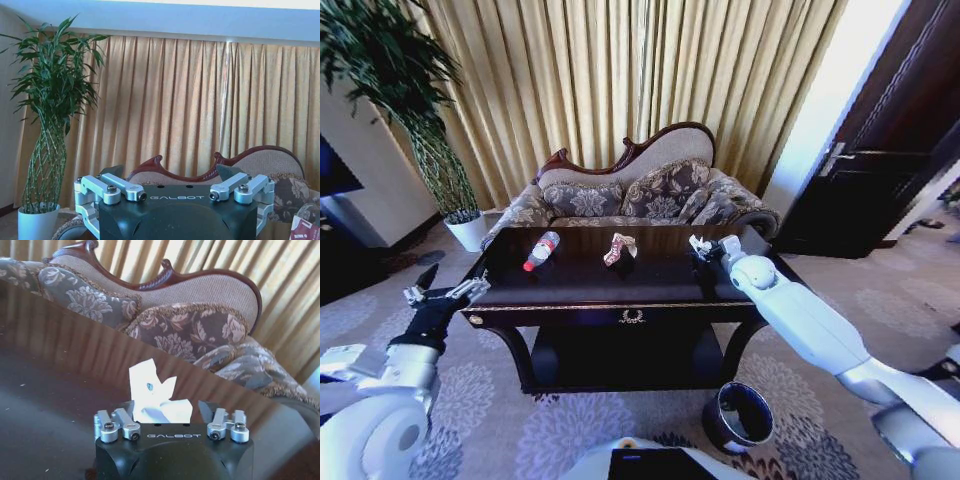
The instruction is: Move to the front of the table and place the trash on the table into the trash bin.
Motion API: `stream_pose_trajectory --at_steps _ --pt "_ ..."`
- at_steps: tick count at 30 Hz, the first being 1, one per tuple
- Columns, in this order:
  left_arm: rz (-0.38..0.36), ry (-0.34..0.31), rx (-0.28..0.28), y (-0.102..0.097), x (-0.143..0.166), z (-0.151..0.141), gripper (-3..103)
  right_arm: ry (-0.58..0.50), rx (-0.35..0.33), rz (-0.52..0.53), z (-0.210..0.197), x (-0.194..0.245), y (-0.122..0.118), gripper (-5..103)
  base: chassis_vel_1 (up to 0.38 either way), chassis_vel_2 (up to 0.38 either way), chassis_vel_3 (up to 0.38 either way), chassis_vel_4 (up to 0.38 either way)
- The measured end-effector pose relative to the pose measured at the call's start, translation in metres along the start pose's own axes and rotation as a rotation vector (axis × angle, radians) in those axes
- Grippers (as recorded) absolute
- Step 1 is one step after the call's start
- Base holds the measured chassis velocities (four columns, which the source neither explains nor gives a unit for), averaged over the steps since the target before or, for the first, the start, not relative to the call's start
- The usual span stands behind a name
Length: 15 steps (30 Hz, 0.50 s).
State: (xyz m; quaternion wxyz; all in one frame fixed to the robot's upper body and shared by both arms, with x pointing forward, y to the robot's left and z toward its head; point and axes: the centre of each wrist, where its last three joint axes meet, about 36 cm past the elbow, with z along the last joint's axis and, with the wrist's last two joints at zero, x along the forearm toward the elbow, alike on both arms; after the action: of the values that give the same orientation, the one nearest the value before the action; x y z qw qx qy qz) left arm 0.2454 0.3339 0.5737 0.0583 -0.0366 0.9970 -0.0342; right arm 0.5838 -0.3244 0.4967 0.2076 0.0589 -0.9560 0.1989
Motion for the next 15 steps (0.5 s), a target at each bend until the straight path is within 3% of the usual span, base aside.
stream_pose_trajectory --at_steps 3,5,8,15 --pt "-0.002 0.000 -0.001 0.000 0.000 0.000 100 0.011 -0.020 0.008 0.000 -0.005 -0.003 82 0.000 0.000 0.000 0.000" --pt "-0.008 0.001 -0.003 0.001 0.002 0.000 100 0.021 -0.035 0.016 0.000 -0.010 -0.007 93 0.000 0.000 0.000 0.000" --pt "-0.011 0.000 -0.002 0.002 0.002 0.001 100 0.028 -0.045 0.019 0.000 -0.012 -0.011 99 0.000 0.000 0.000 0.000" --pt "-0.010 -0.005 -0.001 0.001 0.002 0.000 100 0.041 -0.057 0.019 0.003 -0.013 -0.015 101 0.000 0.000 0.000 0.000"
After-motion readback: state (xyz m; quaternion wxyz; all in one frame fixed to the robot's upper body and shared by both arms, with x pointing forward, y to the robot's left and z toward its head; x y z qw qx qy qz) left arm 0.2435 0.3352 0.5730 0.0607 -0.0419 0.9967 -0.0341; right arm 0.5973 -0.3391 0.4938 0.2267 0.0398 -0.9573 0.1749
